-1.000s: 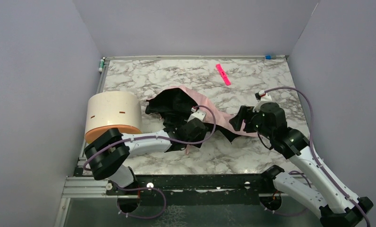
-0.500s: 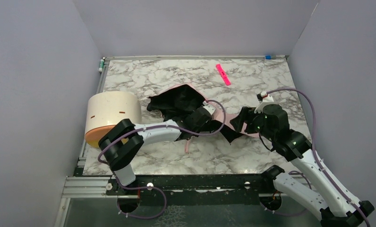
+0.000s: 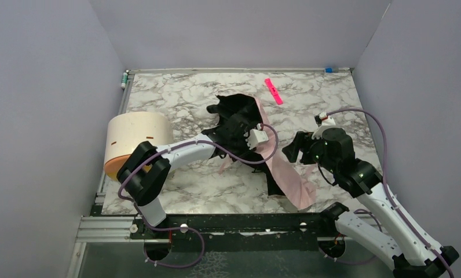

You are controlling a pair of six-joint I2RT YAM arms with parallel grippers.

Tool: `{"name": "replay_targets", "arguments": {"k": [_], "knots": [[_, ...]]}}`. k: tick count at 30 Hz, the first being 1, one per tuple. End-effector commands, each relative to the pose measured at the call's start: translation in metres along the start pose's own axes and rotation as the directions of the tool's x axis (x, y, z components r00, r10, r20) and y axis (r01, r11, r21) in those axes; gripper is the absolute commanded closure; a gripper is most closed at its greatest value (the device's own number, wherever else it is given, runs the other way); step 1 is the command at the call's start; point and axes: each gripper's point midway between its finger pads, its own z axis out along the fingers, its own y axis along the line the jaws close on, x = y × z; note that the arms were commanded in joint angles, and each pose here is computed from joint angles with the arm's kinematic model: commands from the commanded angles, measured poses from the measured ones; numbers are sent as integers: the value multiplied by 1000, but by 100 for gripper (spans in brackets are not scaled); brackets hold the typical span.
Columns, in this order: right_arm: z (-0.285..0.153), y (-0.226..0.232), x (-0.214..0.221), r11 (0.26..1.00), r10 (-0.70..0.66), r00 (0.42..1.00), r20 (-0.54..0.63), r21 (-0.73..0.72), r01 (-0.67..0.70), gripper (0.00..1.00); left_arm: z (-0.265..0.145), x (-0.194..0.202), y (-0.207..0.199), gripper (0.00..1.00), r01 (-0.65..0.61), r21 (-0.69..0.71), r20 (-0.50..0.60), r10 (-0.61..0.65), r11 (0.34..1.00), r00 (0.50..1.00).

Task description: Put away the umbrella

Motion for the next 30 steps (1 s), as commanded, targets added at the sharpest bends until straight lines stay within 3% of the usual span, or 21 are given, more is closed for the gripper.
{"name": "replay_targets", "arguments": {"k": [1,6,12,17,19,21,24,30], "knots": [[-6,5,1,1000,-4,1000,-10,-29,4,24,-3,-24,-5,79,-243,143,123,226,959,966],[-8,7,4,999,16,1000,-27,-40,-17,24,6,-37,23,79,-363,113,177,340,925,924],[-10,6,14,998,56,997,-57,-32,-58,24,16,-44,69,79,-405,130,220,372,905,902],[-9,0,24,996,86,992,-87,1,-86,24,21,-63,87,63,-352,135,262,309,926,914],[-8,-5,27,996,93,991,-92,24,-91,24,19,-68,83,44,-336,153,283,284,930,916],[-6,-8,29,995,98,990,-99,45,-94,24,17,-69,78,11,-312,177,295,252,933,921],[-5,-11,29,993,104,989,-102,66,-97,24,9,-69,71,8,-288,182,310,224,940,924],[-3,-5,26,994,101,990,-103,40,-97,23,-23,-71,71,7,-200,63,365,164,978,916]]}}
